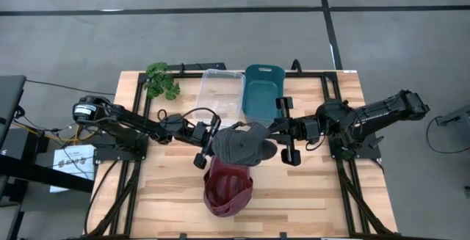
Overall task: Pick & Place hat
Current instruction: Put the top black cap into the blue bin
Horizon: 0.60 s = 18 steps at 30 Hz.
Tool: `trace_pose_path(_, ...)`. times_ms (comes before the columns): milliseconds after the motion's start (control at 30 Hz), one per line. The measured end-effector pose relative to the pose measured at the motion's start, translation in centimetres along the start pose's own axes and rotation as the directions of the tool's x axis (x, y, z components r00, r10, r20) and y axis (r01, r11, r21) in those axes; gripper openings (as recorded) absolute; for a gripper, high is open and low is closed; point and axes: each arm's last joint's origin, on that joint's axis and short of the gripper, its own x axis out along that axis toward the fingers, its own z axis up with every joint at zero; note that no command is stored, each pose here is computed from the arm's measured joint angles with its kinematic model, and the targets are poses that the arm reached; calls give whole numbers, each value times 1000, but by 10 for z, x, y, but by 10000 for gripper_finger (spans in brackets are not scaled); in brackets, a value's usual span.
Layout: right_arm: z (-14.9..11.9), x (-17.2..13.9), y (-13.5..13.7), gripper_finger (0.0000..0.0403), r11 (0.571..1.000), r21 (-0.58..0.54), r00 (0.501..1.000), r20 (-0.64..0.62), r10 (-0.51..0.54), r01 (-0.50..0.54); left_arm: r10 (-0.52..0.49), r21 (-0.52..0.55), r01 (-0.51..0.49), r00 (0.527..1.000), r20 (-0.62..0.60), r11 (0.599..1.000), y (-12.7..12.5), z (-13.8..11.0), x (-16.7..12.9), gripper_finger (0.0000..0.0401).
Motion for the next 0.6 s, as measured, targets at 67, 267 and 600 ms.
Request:
trace_pose_path(67, 0, 0, 0, 1, 1000, 0, 1000, 0, 0, 0, -1, 1, 1, 1000, 0, 1000, 0, 0, 0, 66)
trace_pose_path(267, -3, 0, 1, 1, 1000, 4, 1000, -27, 8, -8, -8, 11, 8, 1000, 4, 1000, 0, 0, 0, 17)
trace_pose_path(600, -8, 0, 3, 23, 1000, 23, 995, -103, -15, 18, -3, 2, 3, 1000, -27, 1000, 0, -3, 0, 15)
